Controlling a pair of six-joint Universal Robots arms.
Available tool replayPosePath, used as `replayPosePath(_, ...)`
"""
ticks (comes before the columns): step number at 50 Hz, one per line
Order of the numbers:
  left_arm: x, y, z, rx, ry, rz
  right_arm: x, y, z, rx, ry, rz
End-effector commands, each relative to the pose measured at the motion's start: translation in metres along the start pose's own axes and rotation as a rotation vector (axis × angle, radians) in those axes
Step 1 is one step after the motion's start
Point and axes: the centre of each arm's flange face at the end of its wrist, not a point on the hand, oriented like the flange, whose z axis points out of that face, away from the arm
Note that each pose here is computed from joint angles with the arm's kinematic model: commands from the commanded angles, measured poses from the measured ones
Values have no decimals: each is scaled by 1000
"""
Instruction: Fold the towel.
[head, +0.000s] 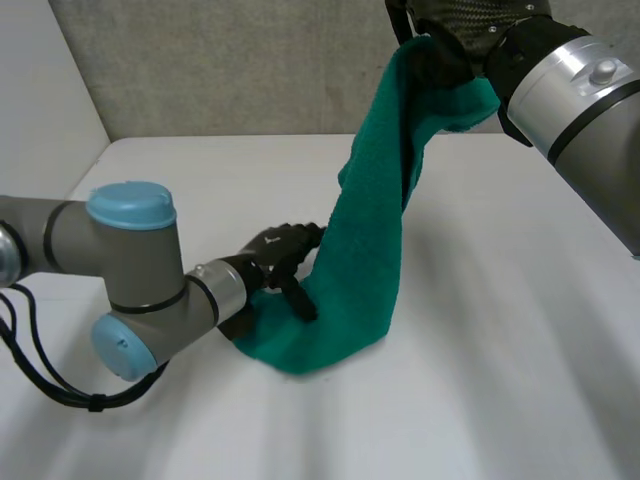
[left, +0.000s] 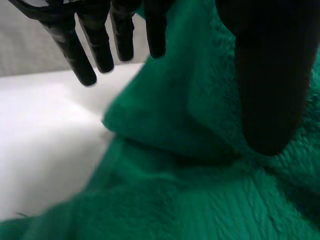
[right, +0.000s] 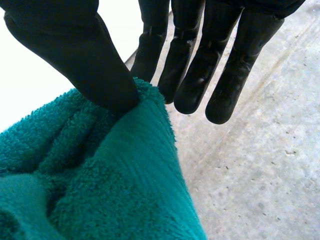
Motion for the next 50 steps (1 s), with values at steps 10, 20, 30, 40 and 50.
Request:
replayPosePath(10, -30, -26, 33, 178, -177, -1, 12, 5, -3, -35, 1, 1)
replayPosePath(20, -7, -191, -30, 785, -319, 255, 57, 26, 46, 8, 184, -49)
replayPosePath(30, -2, -162, -54, 711, -465, 377, 51, 50, 53, 93, 158, -76)
replayPosePath(40, 0, -41, -63, 326, -467, 426, -9, 123, -5, -243, -167, 34)
replayPosePath(50, 20, 36, -90, -46, -389, 533, -46, 175, -96, -706, -455, -142)
